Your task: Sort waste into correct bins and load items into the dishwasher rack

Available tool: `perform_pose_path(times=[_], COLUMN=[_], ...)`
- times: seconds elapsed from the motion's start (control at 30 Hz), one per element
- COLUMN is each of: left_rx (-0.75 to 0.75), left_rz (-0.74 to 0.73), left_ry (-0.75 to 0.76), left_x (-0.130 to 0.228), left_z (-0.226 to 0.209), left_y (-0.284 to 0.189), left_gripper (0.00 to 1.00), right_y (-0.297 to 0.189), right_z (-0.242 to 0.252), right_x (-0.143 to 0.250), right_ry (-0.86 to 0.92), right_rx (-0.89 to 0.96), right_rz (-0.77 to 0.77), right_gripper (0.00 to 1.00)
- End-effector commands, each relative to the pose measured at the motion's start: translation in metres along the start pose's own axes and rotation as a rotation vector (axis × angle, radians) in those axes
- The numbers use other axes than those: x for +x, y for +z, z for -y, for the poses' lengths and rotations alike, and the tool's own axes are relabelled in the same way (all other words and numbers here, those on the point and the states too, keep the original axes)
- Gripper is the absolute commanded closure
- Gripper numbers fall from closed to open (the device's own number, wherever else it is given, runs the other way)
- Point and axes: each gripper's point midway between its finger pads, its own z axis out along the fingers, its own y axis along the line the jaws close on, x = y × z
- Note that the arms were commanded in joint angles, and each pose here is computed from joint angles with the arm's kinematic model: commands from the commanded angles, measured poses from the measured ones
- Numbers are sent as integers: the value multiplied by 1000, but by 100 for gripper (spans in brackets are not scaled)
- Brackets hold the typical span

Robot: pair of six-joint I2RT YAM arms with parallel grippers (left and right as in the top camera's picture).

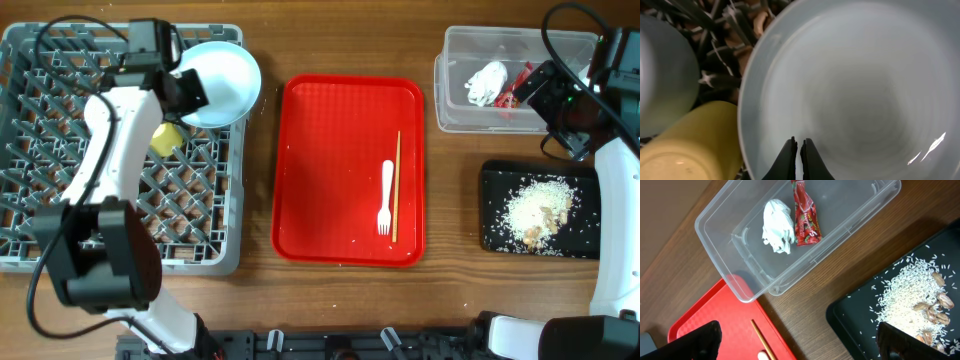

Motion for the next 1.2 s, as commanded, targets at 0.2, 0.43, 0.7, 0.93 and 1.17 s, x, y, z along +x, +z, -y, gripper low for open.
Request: perform_pose_path(times=[0.2, 0.43, 0.7, 0.93, 1.17], left_rx=[532, 408, 85, 9, -11], left_rz=[200, 124, 95, 167, 155], left_ry=[131, 395, 520, 555, 519], left_x=[-16, 50, 63, 38, 29], left_z=[124, 208, 189, 178, 161], left_y=[-154, -101, -12, 6, 19], left_gripper=[96, 96, 96, 96, 96], right_y=[-6, -6, -6, -6, -6], right_z=[1, 1, 1, 1, 1], right_x=[-5, -5, -5, -5, -5], right_ry=[-19, -18, -19, -18, -18], right_rx=[7, 8, 7, 7, 8], right_rz=[27, 27, 27, 27, 27], right_gripper=[0, 0, 0, 0, 0])
